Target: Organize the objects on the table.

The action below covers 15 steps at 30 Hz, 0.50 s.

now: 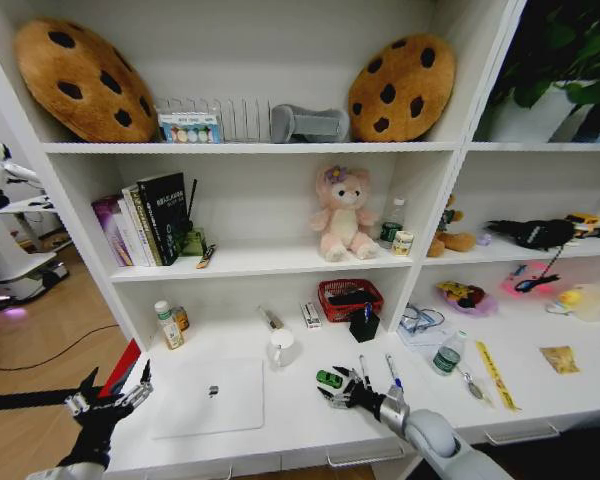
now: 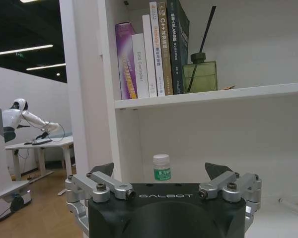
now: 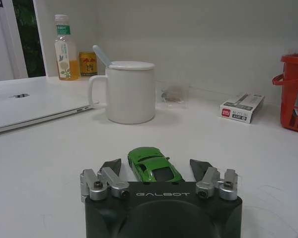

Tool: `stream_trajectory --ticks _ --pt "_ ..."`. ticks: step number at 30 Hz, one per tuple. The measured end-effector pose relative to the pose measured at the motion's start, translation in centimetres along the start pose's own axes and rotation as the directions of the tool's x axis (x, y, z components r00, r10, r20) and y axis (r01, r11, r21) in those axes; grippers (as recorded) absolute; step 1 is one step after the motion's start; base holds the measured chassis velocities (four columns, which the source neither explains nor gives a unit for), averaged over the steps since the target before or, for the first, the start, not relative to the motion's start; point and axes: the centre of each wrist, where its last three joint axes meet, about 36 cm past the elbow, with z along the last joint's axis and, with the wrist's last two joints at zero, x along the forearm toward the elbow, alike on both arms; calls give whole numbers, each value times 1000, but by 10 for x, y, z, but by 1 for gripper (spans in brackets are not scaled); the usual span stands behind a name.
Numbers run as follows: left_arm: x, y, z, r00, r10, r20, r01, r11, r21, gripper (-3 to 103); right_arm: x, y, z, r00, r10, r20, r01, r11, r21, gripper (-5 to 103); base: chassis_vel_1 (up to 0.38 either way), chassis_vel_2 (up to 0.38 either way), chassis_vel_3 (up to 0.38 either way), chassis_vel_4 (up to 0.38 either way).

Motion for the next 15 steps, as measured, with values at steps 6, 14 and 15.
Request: stream_trajectory --ticks 6,14,15 --pt "1 0 1 1000 -6 -1 6 1000 2 100 -8 -5 -5 1000 -31 2 31 999 10 59 0 0 0 0" --pt "2 0 1 1000 -10 0 10 1000 0 100 -12 -11 -7 998 -56 2 56 998 14 36 0 0 0 0" --pt "2 0 1 1000 -10 0 10 1000 0 100 -12 -11 -7 998 -56 2 56 998 14 36 0 0 0 0"
